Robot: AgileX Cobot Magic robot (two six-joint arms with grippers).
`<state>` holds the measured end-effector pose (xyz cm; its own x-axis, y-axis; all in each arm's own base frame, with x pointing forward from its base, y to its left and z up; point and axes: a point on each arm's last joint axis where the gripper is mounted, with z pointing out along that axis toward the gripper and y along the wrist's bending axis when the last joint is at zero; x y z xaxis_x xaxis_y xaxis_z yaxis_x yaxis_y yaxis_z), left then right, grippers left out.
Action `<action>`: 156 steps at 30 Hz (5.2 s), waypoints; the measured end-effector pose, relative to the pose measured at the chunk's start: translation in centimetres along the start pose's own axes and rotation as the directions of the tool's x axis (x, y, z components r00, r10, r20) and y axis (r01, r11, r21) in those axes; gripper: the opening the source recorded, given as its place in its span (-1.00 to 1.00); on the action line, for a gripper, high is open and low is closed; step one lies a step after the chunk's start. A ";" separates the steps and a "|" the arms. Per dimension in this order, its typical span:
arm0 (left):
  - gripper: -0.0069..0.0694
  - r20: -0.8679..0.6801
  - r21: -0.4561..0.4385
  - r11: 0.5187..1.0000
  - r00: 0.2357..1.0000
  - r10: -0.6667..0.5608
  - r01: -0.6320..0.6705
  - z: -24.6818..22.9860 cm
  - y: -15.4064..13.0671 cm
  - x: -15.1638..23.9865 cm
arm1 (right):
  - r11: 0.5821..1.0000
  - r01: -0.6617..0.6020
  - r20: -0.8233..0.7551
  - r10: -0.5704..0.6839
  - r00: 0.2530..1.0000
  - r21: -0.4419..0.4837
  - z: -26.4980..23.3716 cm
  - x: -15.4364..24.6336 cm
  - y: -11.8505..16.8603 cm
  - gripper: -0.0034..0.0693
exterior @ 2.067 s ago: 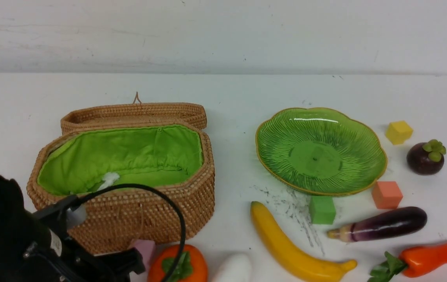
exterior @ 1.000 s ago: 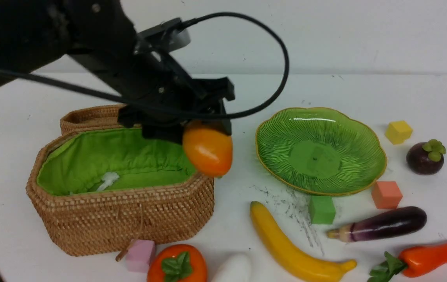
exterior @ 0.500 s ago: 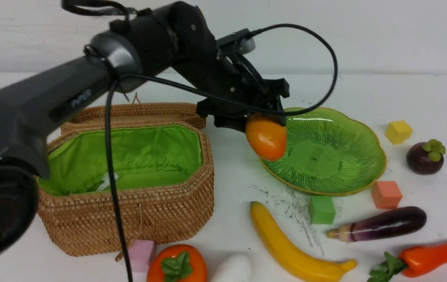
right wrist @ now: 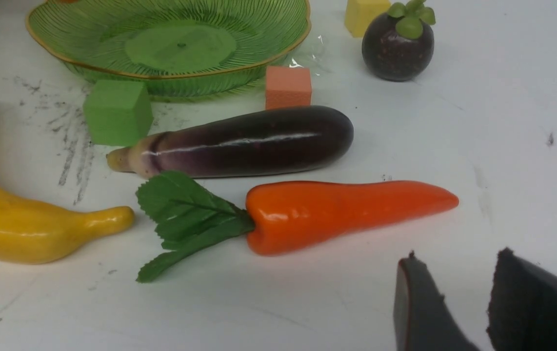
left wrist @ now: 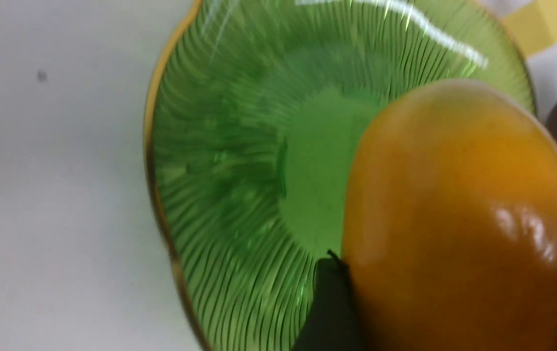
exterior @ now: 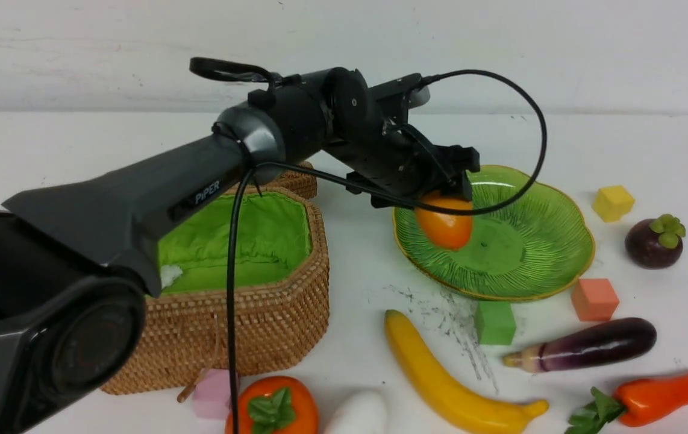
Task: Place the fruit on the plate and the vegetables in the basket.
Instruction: Grab the mango with your left arm and place it on the right plate, then grab a tomato with your left arm and place it on the plate on the right.
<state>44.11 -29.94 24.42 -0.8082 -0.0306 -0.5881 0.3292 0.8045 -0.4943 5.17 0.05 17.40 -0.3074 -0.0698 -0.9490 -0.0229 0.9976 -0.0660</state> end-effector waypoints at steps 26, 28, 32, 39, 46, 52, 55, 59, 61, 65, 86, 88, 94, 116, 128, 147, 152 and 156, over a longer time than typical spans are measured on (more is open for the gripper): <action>0.57 0.004 -0.012 1.000 1.000 -0.010 0.010 1.7 0.9 0.6 | 1.000 0.000 0.000 0.000 1.000 0.000 0.0 0.0 0.0 -0.23; 0.57 0.002 -0.012 1.000 1.000 -0.010 0.010 1.7 0.9 0.6 | 1.000 0.000 0.000 0.000 1.000 0.000 0.0 0.0 0.0 -0.23; 0.57 -0.006 -0.013 1.000 1.000 -0.011 0.010 1.7 0.9 0.7 | 1.000 -0.001 0.000 0.001 1.000 0.000 0.0 0.0 0.0 -0.23; 0.57 -0.010 -0.014 1.000 1.000 -0.011 0.010 1.7 0.9 0.7 | 1.000 -0.001 0.000 0.001 1.000 0.000 0.0 0.0 0.0 -0.23; 0.57 -0.011 -0.015 1.000 1.000 -0.010 0.010 1.7 1.0 0.7 | 1.000 -0.001 0.000 0.001 1.000 0.000 0.0 0.0 0.0 -0.23; 0.74 -0.013 -0.026 1.000 1.000 0.006 -0.006 1.7 1.1 0.7 | 1.000 -0.001 0.000 0.001 1.000 0.000 0.0 0.0 0.0 -0.23; 0.88 -0.013 -0.028 1.000 1.000 0.008 -0.009 1.7 1.1 0.7 | 1.000 -0.001 0.000 0.001 1.000 0.000 0.0 0.0 0.0 -0.23; 0.94 -0.013 -0.028 1.000 1.000 0.009 -0.010 1.7 1.1 0.7 | 1.000 -0.001 0.000 0.001 1.000 0.000 0.0 0.0 0.0 -0.23; 0.94 -0.016 -0.029 1.000 1.000 0.010 -0.010 1.7 1.1 0.8 | 1.000 -0.001 0.000 0.001 1.000 0.000 0.0 0.0 0.0 -0.23; 0.93 -0.046 -0.045 0.998 0.998 0.041 -0.043 0.5 0.7 0.6 | 1.000 -0.001 0.000 0.001 1.000 0.000 0.0 0.0 0.0 -0.23; 0.49 -0.211 -0.160 0.949 0.949 0.234 -0.270 -20.4 -4.9 -0.4 | 1.000 -0.001 0.000 0.001 1.000 0.000 0.0 0.0 0.0 -0.23; 0.49 -0.218 -0.160 0.950 0.948 0.231 -0.268 -21.8 -4.9 0.4 | 1.000 -0.001 0.000 0.001 1.000 0.000 0.0 0.0 0.0 -0.23; 0.49 -0.358 -0.183 0.951 0.918 0.171 -0.248 -23.4 -2.7 5.7 | 1.000 -0.001 0.001 0.001 1.000 0.000 0.0 0.0 0.0 -0.23; 0.49 -0.190 -0.381 0.871 0.896 -0.401 0.309 -21.2 4.2 17.0 | 1.000 0.000 0.001 0.000 1.000 0.000 0.0 0.0 0.0 -0.23; 0.49 -0.227 -0.443 0.807 0.822 -0.523 0.391 -18.2 6.0 17.6 | 1.000 0.000 0.001 0.000 1.000 0.000 0.0 0.0 0.0 -0.23; 0.49 -0.175 -0.300 0.731 0.717 -0.674 0.614 -19.7 9.7 19.5 | 1.000 0.000 0.001 0.000 1.000 0.000 0.0 0.0 0.0 -0.23; 0.49 -0.164 -0.319 0.724 0.717 -0.677 0.611 -18.3 10.5 19.6 | 1.000 0.000 0.001 0.000 1.000 0.000 0.0 0.0 0.0 -0.23; 0.48 -0.170 -0.347 0.712 0.705 -0.688 0.611 -17.0 11.3 20.0 | 1.000 0.000 0.001 0.000 1.000 0.000 0.0 0.0 0.0 -0.23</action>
<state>23.38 -11.33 17.94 -0.8795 -0.4746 0.0340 -0.4289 0.7597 -0.4887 5.17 0.05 17.40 -0.3065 -0.0697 -0.9493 -0.0228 0.9976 -0.0659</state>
